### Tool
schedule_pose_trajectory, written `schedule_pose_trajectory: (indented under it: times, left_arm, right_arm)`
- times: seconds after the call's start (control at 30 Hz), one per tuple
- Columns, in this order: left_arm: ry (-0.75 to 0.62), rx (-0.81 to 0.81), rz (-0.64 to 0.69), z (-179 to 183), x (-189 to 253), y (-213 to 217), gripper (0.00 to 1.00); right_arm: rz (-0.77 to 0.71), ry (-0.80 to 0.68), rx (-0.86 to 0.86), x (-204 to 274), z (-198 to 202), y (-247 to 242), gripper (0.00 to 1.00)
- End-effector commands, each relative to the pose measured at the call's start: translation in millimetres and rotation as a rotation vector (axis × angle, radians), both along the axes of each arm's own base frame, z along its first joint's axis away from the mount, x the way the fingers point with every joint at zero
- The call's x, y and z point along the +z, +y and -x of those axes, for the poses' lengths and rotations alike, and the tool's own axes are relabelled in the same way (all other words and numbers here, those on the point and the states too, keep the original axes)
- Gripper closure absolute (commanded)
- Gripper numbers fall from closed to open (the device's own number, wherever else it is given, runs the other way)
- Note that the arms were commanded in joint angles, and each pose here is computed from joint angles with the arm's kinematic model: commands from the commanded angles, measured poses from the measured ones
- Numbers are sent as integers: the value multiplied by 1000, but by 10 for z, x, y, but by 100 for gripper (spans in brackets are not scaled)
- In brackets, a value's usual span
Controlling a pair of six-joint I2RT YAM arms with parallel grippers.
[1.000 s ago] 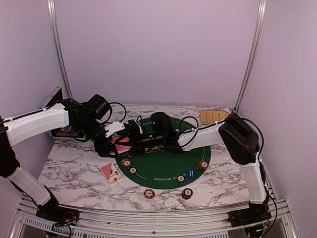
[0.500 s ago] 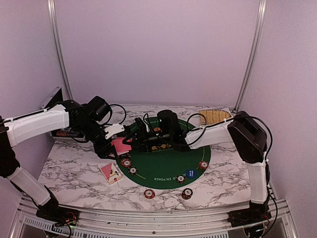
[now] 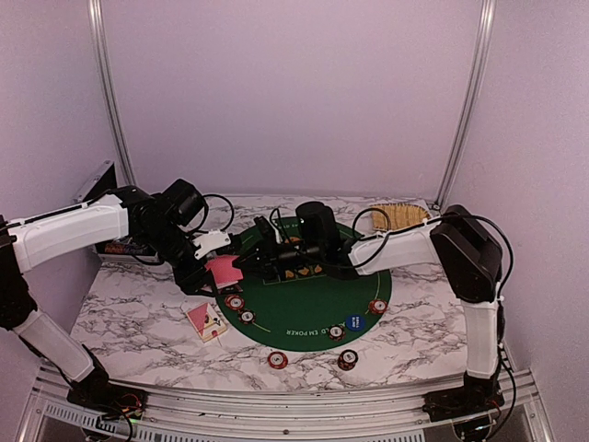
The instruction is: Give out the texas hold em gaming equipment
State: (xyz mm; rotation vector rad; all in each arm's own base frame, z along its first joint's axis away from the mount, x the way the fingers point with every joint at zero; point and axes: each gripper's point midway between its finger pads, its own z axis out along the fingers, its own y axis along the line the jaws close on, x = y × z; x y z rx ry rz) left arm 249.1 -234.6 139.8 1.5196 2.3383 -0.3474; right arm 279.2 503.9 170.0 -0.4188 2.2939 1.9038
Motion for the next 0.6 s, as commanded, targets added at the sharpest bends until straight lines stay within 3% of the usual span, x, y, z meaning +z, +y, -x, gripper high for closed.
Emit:
schedule_pose_trajectory:
  times: [0.0,0.23,0.4,0.57]
  left_arm:
    - [-15,-7,1,-18,-1,14,100]
    - [-18,-6,-9,-28,-21,27,100]
    - [-16,-4,-14,-28,-40,33,100]
    - [-19,-1,-27,-34,-64,57,100]
  right_arm:
    - [-20,-30,-7,193,7,-57,84]
    - [-56,-19,3,290,45,-71,90]
    - [-77,1,2,332,35,-98,100]
    - [-110,25,-8,373,1,-167,100]
